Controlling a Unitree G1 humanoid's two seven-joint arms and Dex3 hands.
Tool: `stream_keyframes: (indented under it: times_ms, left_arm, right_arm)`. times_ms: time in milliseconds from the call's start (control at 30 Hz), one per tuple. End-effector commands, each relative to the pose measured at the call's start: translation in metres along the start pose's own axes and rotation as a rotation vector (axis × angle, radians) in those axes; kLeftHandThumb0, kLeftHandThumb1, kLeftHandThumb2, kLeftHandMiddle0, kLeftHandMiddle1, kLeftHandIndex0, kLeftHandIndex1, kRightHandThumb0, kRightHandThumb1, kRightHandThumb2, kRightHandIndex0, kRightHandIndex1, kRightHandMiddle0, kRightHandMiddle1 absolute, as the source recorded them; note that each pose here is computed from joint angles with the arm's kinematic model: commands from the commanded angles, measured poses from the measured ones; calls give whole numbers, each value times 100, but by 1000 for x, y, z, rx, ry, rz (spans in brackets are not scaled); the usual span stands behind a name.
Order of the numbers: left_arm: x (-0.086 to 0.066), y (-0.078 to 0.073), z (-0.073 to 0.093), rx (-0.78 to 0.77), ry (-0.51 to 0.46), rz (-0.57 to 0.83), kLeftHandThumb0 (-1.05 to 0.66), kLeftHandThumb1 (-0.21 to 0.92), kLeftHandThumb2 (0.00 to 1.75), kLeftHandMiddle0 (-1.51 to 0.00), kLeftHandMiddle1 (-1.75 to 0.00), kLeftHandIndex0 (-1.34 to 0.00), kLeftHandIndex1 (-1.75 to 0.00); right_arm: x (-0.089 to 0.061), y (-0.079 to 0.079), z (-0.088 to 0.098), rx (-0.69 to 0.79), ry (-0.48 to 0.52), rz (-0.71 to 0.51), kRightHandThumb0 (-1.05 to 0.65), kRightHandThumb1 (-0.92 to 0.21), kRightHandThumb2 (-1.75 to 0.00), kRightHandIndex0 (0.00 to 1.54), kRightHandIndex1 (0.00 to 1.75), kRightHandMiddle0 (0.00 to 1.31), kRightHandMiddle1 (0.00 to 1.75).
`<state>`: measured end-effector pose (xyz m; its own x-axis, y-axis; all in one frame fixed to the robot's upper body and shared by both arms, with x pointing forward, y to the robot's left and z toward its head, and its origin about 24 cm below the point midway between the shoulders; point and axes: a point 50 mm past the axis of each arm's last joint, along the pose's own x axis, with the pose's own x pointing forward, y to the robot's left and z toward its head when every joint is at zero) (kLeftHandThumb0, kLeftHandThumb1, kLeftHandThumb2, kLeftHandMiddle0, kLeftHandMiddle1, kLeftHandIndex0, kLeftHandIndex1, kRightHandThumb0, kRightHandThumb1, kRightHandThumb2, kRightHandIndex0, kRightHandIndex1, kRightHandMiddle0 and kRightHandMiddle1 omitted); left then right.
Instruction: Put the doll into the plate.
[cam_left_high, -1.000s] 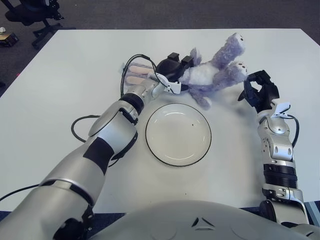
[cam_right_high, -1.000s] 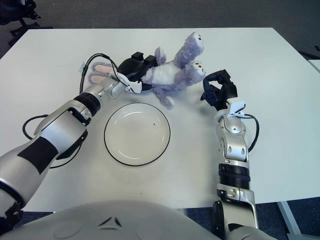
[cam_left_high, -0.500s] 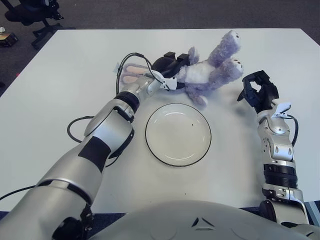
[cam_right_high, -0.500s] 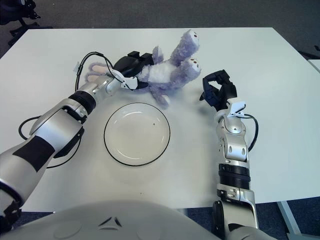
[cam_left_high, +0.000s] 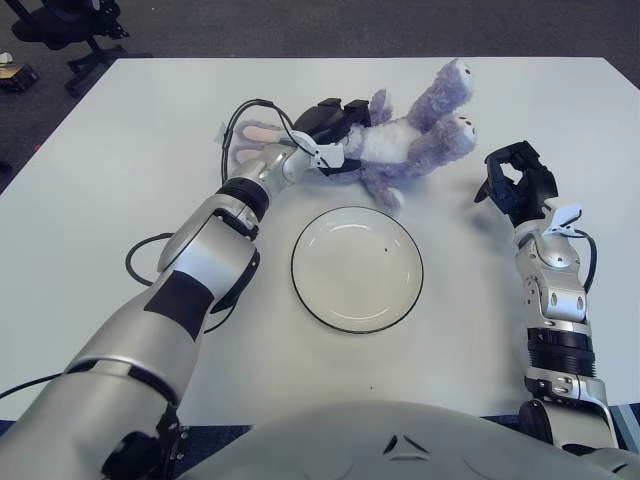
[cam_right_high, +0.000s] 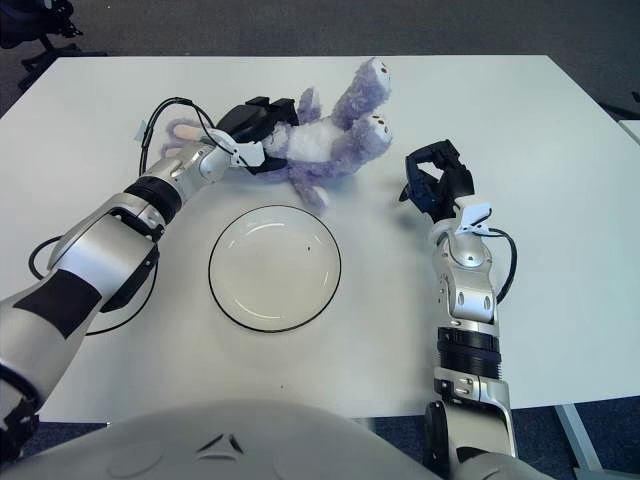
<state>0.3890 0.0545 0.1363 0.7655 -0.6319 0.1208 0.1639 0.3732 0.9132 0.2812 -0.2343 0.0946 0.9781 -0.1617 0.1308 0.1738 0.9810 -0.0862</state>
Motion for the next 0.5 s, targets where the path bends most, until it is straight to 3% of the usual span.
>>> stream_keyframes:
  times_ms: [0, 467]
  left_arm:
    - [5, 23, 5, 6, -30, 44, 45, 37, 124, -56, -175, -60, -175]
    - [5, 36, 6, -9, -56, 58, 46, 35, 126, -58, -175, -61, -175]
  right_arm:
    - [2, -1, 0, 3, 7, -9, -35, -92, -44, 82, 171, 28, 167]
    - [3, -1, -1, 2, 14, -11, -35, -92, -44, 81, 170, 28, 167]
